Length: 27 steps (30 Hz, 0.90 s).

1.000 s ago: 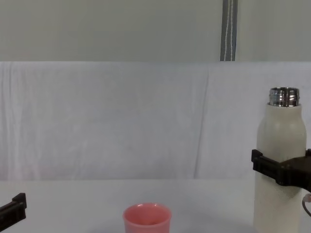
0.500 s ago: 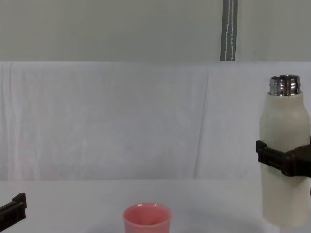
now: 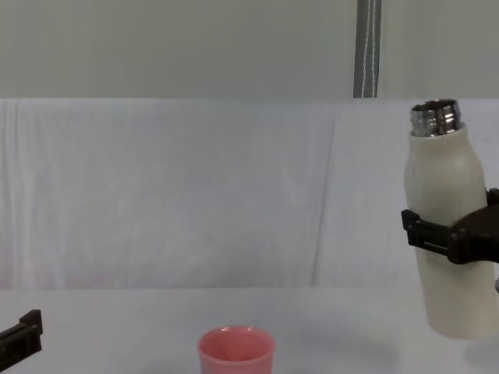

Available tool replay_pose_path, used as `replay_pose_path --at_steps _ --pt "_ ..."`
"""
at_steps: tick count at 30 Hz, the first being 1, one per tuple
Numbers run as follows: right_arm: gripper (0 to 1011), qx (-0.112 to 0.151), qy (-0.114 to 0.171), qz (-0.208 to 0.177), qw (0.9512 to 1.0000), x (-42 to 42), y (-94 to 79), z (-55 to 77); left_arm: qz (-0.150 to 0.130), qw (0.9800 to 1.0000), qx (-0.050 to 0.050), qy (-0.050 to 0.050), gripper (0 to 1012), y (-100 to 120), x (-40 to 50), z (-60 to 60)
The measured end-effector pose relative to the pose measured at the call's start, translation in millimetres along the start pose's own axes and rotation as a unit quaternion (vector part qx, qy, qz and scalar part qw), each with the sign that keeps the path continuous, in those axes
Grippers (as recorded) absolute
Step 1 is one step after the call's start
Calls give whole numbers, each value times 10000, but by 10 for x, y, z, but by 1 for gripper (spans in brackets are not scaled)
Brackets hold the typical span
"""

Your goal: Grasp the thermos with one hand and pour water into the cup lid.

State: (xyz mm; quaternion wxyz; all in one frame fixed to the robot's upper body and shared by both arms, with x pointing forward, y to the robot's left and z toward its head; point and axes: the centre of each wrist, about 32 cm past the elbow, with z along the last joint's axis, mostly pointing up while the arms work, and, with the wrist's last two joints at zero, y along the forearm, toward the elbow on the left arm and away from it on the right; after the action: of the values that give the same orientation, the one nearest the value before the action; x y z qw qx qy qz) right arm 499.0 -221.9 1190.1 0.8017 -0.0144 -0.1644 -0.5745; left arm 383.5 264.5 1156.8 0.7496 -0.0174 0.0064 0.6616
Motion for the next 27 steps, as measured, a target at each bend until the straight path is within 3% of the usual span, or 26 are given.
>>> replay_pose_path --at_steps 7,14,16,19,27 --pt "950 -14 -621 162 9979 37 37 108 0 10000 0 0 1001 0 0 0" --pt "950 -14 -1070 244 9940 34 48 165 0 10000 0 0 1001 0 0 0" --pt "950 -31 -1455 342 9888 14 53 182 0 10000 0 1 1001 0 0 0" --pt "950 -37 -1680 417 9849 -7 61 188 0 10000 0 0 1001 0 0 0" --pt "950 -29 -2025 614 9774 -79 75 183 0 10000 0 0 1001 0 0 0"
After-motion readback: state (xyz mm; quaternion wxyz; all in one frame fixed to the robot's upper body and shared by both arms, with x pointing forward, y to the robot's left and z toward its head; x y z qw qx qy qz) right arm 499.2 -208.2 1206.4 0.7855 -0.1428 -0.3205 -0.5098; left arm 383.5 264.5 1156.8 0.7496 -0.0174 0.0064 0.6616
